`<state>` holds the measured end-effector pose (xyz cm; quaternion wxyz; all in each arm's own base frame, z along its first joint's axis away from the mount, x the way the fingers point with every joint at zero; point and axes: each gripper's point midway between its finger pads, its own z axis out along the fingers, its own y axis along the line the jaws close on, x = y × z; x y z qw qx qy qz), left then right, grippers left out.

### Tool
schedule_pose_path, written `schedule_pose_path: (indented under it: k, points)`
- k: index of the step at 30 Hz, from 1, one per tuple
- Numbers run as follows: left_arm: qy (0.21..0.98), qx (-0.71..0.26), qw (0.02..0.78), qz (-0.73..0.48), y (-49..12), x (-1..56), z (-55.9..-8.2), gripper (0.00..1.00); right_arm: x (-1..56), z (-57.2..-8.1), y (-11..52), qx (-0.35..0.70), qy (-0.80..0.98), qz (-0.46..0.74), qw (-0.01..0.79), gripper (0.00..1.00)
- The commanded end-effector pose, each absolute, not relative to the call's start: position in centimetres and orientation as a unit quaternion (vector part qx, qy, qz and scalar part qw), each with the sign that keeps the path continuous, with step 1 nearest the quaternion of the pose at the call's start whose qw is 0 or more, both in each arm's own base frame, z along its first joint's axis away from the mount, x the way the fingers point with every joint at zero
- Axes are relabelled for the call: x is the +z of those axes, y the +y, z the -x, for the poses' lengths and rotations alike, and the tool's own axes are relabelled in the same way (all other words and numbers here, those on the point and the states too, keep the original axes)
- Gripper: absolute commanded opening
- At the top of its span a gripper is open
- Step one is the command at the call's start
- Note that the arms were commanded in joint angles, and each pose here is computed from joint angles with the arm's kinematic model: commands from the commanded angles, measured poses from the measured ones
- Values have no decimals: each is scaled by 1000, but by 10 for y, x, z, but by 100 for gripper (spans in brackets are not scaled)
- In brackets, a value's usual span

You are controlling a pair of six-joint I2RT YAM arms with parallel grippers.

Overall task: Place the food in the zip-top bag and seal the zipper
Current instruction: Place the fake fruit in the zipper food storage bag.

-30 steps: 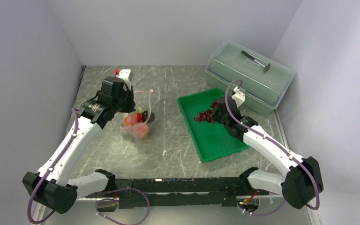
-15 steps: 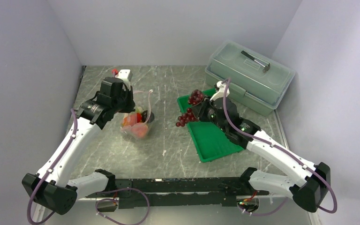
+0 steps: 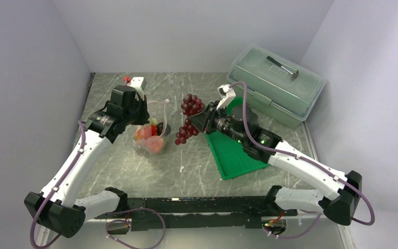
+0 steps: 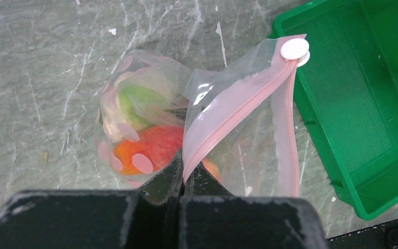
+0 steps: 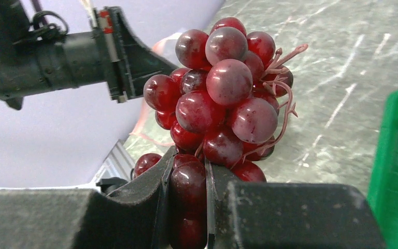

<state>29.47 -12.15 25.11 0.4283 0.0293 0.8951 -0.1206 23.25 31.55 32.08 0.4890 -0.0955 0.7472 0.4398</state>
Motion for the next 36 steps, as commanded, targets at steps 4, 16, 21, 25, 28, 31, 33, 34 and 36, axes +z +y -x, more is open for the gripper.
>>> schedule_pose_path:
  k: [4, 16, 21, 25, 28, 31, 33, 34, 36]
  points:
    - [881, -140, 451, -35, -125, 265, -297, 0, 385, -220, 357, 521, 671, 122, 513, 0]
    - [879, -146, 452, -38, -126, 267, -295, 0, 388, -242, 396, 475, 673, 117, 556, 0]
    - [879, -149, 451, -38, -126, 267, -295, 0, 386, -254, 406, 461, 672, 108, 569, 0]
    - [879, -148, 451, -37, -125, 267, -296, 0, 380, -263, 410, 443, 674, 104, 582, 0]
    - [879, -153, 450, -37, -126, 267, -296, 0, 374, -270, 414, 425, 674, 102, 595, 0]
    - [878, -159, 450, -37, -127, 267, -296, 0, 363, -277, 419, 406, 679, 103, 603, 0]
    - [878, -162, 449, -36, -127, 267, -296, 0, 357, -278, 424, 397, 681, 107, 606, 0]
    - [878, -164, 448, -35, -127, 267, -297, 0, 354, -276, 426, 394, 681, 110, 607, 0]
    - [878, -169, 447, -35, -127, 267, -297, 0, 350, -274, 431, 386, 678, 116, 614, 0]
